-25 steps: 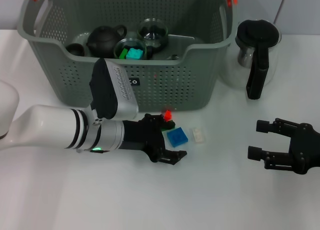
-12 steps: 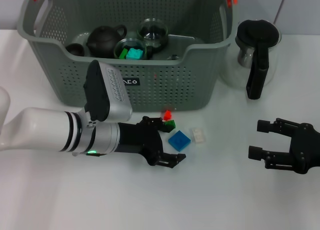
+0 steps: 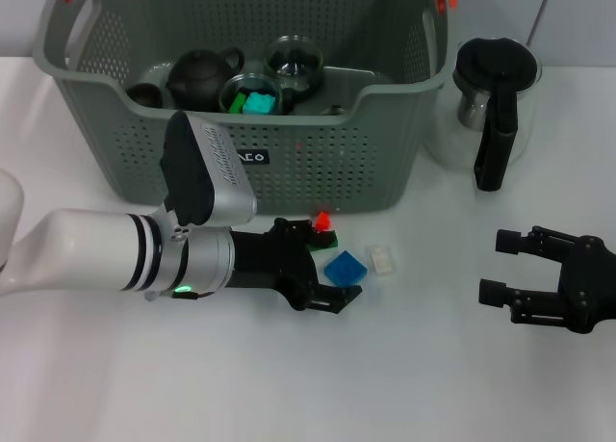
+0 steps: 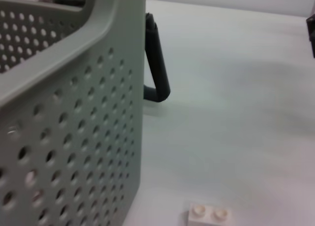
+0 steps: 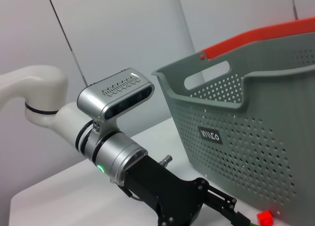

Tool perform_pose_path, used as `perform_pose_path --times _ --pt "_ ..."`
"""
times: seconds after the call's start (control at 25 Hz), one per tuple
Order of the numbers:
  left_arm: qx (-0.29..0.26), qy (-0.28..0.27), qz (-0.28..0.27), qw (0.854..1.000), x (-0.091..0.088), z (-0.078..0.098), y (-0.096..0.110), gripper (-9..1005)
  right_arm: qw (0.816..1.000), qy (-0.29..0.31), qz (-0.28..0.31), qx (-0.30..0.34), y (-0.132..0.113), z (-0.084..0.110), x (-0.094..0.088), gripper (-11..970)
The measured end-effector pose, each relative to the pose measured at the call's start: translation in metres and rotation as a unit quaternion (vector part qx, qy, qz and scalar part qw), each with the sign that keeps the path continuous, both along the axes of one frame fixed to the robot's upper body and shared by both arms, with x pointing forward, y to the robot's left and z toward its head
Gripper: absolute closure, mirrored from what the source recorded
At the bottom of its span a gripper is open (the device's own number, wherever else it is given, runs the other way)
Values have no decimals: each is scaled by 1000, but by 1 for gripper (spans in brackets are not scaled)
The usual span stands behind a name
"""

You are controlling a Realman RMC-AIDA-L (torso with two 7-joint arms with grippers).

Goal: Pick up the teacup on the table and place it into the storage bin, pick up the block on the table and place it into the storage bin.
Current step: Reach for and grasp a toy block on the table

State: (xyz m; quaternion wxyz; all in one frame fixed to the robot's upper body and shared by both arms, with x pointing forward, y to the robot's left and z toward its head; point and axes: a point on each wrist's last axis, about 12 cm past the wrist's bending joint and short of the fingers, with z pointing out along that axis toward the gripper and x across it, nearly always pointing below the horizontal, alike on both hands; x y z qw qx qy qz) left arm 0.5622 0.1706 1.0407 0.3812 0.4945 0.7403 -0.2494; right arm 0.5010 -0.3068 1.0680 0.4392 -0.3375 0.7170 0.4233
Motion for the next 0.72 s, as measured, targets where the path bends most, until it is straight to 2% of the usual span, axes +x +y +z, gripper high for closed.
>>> perform_pose_path --times 0.24,0.72 --pt "-1 3 -13 1000 -4 -2 -7 184 1000 0 -1 0 -1 0 0 48" --pt "27 -11 -1 1000 -2 -9 -13 186 1000 -1 -3 0 -2 0 0 47"
